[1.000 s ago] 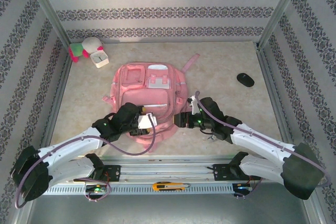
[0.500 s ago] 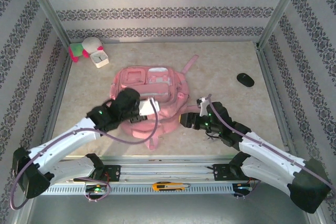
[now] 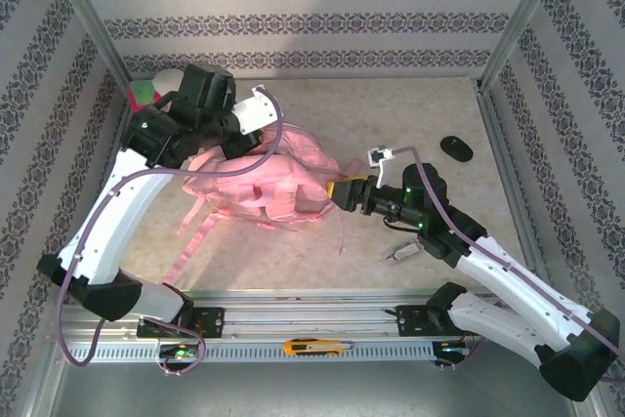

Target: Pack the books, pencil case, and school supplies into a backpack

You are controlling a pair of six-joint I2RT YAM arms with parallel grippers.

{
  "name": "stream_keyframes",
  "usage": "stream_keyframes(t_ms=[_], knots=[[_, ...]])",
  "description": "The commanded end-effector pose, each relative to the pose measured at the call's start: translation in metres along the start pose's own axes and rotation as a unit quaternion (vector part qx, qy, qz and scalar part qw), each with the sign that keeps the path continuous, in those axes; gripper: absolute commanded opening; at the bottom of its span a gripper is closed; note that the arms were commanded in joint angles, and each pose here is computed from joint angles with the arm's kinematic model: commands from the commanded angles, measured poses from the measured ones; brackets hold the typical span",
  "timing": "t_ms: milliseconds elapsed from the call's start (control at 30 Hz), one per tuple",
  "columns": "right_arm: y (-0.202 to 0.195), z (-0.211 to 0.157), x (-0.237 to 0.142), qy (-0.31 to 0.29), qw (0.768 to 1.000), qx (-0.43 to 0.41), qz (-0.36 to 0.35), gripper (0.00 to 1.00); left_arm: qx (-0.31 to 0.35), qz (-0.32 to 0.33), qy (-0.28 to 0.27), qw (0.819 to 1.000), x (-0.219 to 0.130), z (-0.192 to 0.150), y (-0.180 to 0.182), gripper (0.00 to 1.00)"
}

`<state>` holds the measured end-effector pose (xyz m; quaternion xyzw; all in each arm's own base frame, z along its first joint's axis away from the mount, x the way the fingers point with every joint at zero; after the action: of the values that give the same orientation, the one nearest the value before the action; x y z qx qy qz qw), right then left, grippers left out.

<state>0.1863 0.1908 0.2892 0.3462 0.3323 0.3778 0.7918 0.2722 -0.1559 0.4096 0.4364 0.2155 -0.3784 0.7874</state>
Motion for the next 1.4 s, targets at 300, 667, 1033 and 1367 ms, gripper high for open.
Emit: stream_keyframes(t_ms=[300,667,1033,1367], knots=[[-0.031,0.011,-0.009,-0.033,0.997,0.008,-0.069,0.65,-0.017,0.067,-0.122,0.99,-0.004,0.018,0.013,0.0],[-0.06,-0.005,-0.022,-0.047,0.992,-0.051,-0.108,0.64,0.053,-0.072,-0.153,0.984,0.029,-0.061,-0.122,0.32],[-0.055,-0.004,-0.017,-0.032,0.994,-0.056,-0.091,0.64,0.129,-0.107,-0.124,0.978,0.058,-0.07,-0.152,0.66],[-0.055,-0.007,-0.016,-0.027,0.995,-0.056,-0.084,0.64,0.156,-0.079,-0.07,0.982,0.104,-0.074,-0.169,0.72]])
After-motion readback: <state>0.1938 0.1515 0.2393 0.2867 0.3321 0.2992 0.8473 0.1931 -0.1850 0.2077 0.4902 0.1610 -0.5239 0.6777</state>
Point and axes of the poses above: each hand's point on the last joint's axis, 136 mm out from that joint toward the fingers, its own x axis out along the fingers, its own y axis along the line the jaws close on, z = x × y, the point moved 7 cm from there along -x, back along the fingers, and after that the axes turned 10 degrees about x, right-handed, at the moved point
